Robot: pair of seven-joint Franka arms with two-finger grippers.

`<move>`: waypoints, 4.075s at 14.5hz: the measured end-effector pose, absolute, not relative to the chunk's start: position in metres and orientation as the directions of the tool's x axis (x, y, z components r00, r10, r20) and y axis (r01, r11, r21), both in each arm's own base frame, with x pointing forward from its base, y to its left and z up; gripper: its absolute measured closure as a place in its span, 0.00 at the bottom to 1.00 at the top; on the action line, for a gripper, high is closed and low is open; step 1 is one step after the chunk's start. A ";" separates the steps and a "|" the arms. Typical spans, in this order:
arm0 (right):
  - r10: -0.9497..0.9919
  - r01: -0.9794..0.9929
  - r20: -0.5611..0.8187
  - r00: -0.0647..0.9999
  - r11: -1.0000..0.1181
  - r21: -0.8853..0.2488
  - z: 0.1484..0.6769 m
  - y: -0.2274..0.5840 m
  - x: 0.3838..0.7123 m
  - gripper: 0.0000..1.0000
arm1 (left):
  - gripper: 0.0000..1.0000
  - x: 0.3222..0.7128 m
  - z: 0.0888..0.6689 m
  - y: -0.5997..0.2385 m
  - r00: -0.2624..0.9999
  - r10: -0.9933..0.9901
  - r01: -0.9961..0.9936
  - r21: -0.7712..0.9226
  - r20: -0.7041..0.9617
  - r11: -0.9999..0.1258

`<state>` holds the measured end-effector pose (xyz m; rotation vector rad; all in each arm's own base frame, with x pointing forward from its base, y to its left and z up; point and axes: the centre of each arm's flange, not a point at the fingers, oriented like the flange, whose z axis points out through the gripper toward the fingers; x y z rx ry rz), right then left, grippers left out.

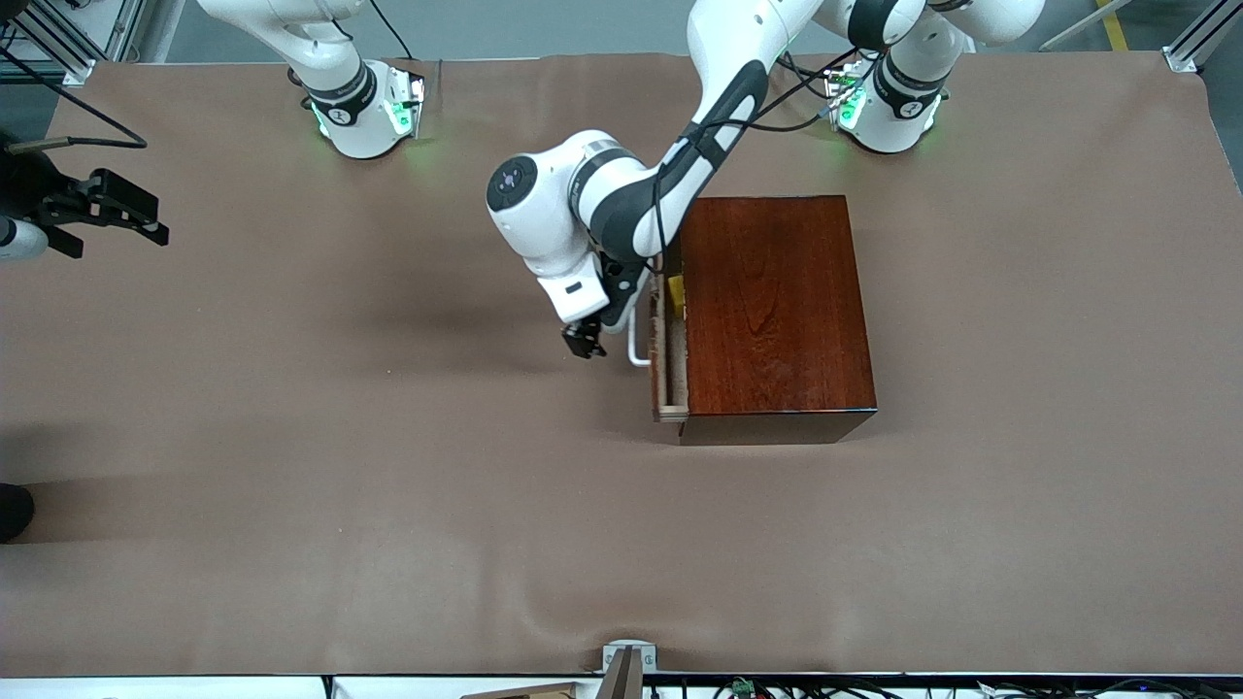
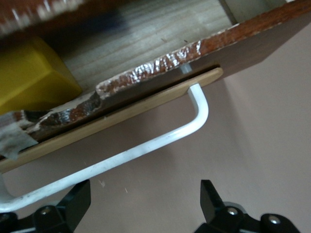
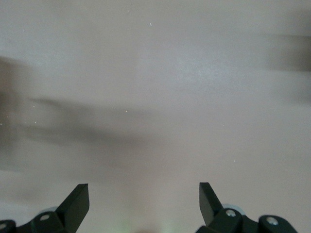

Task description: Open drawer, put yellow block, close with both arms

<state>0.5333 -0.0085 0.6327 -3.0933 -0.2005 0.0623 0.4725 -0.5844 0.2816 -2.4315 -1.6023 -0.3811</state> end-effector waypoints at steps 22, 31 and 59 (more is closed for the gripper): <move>0.129 0.127 -0.046 0.991 -0.991 -0.045 0.632 -0.009 0.532 0.00 | 0.00 0.518 0.507 -0.501 0.713 0.669 0.684 0.001 0.209 -0.729; 0.129 0.127 -0.047 0.991 -0.991 -0.045 0.632 -0.009 0.532 0.00 | 0.00 0.558 0.636 -0.313 0.848 0.526 0.528 -0.016 0.068 -0.849; 0.117 0.113 -0.083 0.990 -0.992 -0.050 0.627 -0.016 0.529 0.00 | 0.00 0.537 0.648 -0.042 0.980 0.201 0.200 0.021 0.016 -0.980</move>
